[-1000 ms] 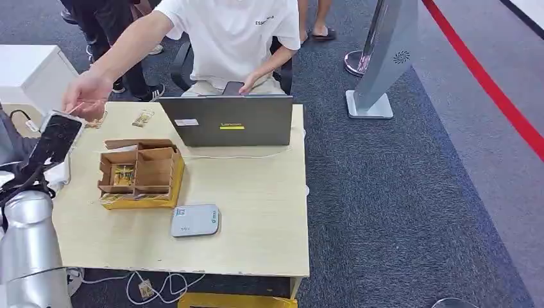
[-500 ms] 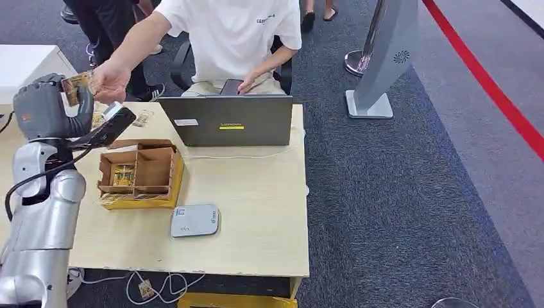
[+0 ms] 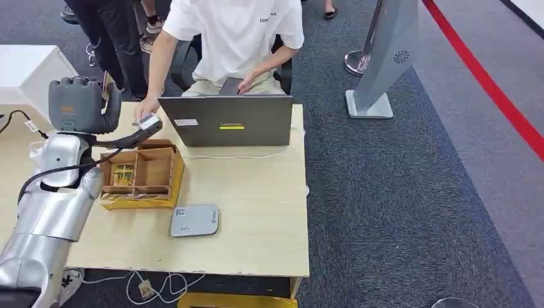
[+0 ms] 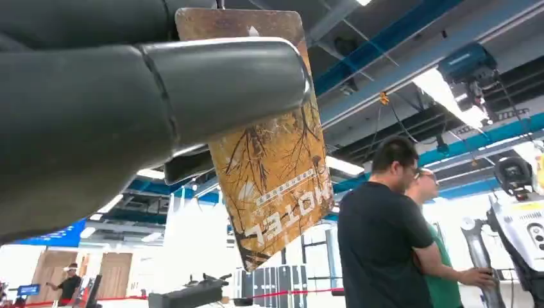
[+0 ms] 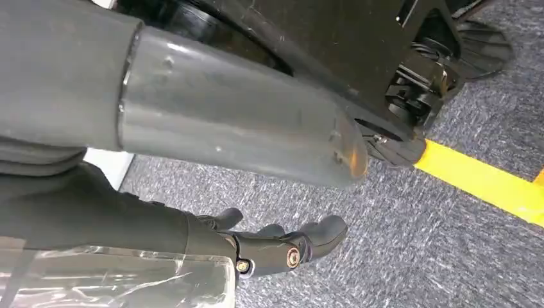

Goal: Pass the card to the sensor for recognition and then transmit it.

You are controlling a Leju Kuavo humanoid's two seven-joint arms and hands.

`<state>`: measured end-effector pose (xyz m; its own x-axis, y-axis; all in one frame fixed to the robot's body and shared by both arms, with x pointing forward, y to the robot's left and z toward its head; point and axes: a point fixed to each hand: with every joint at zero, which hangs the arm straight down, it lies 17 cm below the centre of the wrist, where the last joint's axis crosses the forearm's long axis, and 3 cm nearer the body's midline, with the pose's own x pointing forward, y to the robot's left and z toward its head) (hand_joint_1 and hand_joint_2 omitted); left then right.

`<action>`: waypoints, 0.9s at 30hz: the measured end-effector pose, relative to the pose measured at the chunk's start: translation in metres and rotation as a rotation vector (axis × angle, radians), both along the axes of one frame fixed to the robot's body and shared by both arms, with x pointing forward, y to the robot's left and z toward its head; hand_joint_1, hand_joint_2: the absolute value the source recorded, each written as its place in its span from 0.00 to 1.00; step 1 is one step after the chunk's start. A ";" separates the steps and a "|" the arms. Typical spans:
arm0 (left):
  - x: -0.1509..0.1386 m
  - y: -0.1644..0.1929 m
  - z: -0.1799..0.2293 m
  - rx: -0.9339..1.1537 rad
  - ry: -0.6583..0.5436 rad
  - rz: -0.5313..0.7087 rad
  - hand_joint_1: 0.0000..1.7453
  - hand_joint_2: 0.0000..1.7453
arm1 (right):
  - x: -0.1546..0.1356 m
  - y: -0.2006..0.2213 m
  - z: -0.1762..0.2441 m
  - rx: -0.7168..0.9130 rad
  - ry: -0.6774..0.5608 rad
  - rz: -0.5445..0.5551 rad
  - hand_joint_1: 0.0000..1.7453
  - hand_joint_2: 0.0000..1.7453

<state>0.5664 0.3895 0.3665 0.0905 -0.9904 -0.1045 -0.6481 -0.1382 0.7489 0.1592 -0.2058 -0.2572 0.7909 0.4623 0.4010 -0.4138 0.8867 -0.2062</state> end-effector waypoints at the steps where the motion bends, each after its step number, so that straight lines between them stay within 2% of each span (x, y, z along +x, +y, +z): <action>1: 0.001 -0.001 -0.002 0.002 0.004 -0.002 1.00 0.00 | 0.000 0.000 0.000 0.000 0.000 0.000 0.00 0.00; 8: 0.000 -0.008 -0.004 0.016 -0.012 -0.016 1.00 0.00 | 0.000 0.002 0.000 0.002 0.001 0.007 0.00 0.00; 12: -0.007 -0.028 -0.013 0.028 -0.017 -0.059 1.00 0.00 | -0.001 0.004 0.000 0.001 0.000 0.007 0.00 0.00; 16: -0.028 -0.069 -0.033 0.020 -0.008 -0.152 1.00 0.00 | -0.002 0.003 0.000 -0.007 -0.002 -0.005 0.00 0.00; 22: -0.077 -0.144 -0.077 0.053 0.066 -0.285 1.00 0.00 | -0.015 0.000 -0.003 -0.017 0.010 -0.025 0.00 0.00; 27: -0.104 -0.182 -0.102 0.071 0.144 -0.353 1.00 0.00 | -0.022 -0.001 -0.005 -0.014 0.018 -0.041 0.00 0.00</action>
